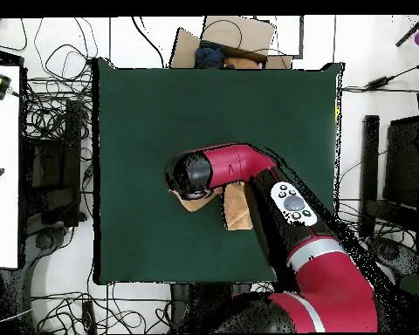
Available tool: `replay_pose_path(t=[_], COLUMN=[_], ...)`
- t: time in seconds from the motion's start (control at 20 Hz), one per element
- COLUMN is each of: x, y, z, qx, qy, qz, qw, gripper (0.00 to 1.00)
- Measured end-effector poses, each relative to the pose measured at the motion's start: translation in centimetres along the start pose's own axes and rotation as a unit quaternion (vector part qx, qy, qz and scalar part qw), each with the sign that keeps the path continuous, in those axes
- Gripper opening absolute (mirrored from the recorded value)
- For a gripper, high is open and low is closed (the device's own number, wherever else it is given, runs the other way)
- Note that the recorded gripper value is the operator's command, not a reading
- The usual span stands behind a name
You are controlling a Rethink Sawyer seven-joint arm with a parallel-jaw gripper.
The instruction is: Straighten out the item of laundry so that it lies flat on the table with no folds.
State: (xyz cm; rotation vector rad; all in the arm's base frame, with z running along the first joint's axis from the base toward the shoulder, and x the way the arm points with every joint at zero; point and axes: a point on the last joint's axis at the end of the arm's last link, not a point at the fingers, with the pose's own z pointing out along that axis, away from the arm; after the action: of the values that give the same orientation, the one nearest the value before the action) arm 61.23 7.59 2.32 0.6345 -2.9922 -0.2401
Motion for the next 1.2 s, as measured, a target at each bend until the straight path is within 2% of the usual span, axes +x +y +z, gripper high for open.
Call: replay_pose_path(t=[0.15, 0.5, 0.75, 1.2], x=[0.2, 1.4, 1.6, 0.4], y=[-0.6, -3.0, -3.4, -4.3], z=[0.0, -0.2, -0.6, -1.1], qx=[0.006, 0.038, 0.053, 0.058], qy=[-0.006, -0.057, -0.088, -0.084], qz=[-0.008, -0.010, -0.016, -0.011], qw=[0.9999, 0.9976, 0.9946, 0.9947], gripper=[1.00, 1.00, 1.00, 1.00])
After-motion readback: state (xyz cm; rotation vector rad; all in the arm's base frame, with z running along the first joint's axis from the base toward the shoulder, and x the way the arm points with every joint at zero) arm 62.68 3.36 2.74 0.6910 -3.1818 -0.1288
